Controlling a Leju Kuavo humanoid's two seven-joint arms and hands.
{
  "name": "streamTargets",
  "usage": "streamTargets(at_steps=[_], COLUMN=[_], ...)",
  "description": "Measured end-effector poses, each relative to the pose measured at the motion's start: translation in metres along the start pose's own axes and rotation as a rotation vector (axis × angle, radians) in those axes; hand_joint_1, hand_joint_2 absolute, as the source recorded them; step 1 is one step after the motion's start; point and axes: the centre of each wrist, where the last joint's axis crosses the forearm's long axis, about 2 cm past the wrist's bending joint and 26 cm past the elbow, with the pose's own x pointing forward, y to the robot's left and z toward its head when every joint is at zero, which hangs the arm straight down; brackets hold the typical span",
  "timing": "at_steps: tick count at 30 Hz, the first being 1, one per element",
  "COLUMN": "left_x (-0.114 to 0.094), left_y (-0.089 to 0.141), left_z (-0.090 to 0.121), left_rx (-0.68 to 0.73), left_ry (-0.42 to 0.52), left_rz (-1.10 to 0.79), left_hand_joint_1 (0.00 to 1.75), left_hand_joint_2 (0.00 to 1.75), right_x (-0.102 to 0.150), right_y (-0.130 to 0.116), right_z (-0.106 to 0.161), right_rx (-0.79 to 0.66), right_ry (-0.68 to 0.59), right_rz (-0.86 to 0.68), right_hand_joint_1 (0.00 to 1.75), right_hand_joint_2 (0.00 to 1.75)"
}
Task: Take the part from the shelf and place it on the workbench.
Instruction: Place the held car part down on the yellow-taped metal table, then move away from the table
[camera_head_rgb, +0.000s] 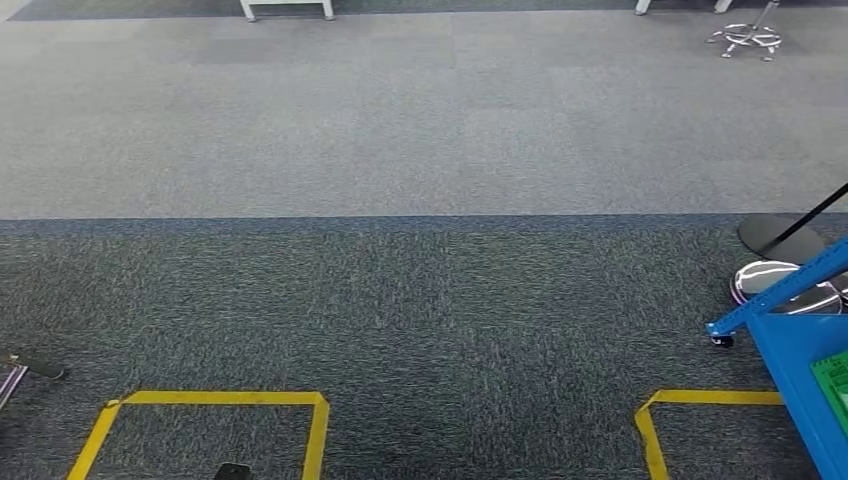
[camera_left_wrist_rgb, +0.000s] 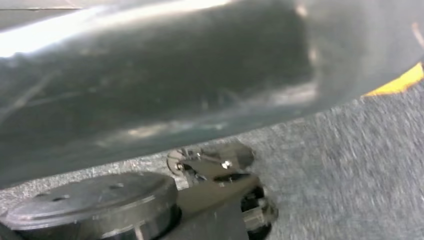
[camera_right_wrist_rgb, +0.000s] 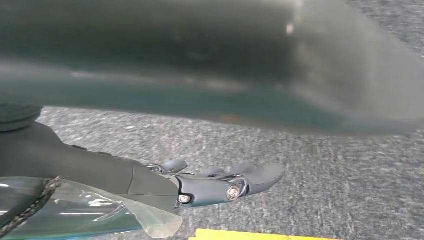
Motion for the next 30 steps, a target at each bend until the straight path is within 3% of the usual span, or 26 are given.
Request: streamTargets(at_steps=[7,16,20,30], left_x=[0.004,0.019,0.018,0.01], left_y=[0.001,-0.022,-0.026,-0.018], left_z=[-0.002,-0.004,-0.002,0.0], left_rx=[0.005,-0.038,-0.067,-0.078], left_ry=[-0.012,-0.059,-0.117,-0.163], left_rz=[-0.022,-0.039,-0.029,0.006], left_hand_joint_1=[0.0,0.0,0.0,0.0], left_hand_joint_2=[0.0,0.0,0.0,0.0], right_x=[-0.001,0.0,-0.005,0.002], right_y=[-0.001,-0.019,-0.022,-0.017], right_z=[0.0,0.0,0.003,-0.001], right_rx=[0.012,0.003,0.013,0.028], right_ry=[0.003,-0.007,-0.032,-0.063], right_rz=[-0.011,-0.023,-0.021,0.01], right_hand_joint_1=[0.0,0.0,0.0,0.0], right_hand_joint_2=[0.0,0.0,0.0,0.0])
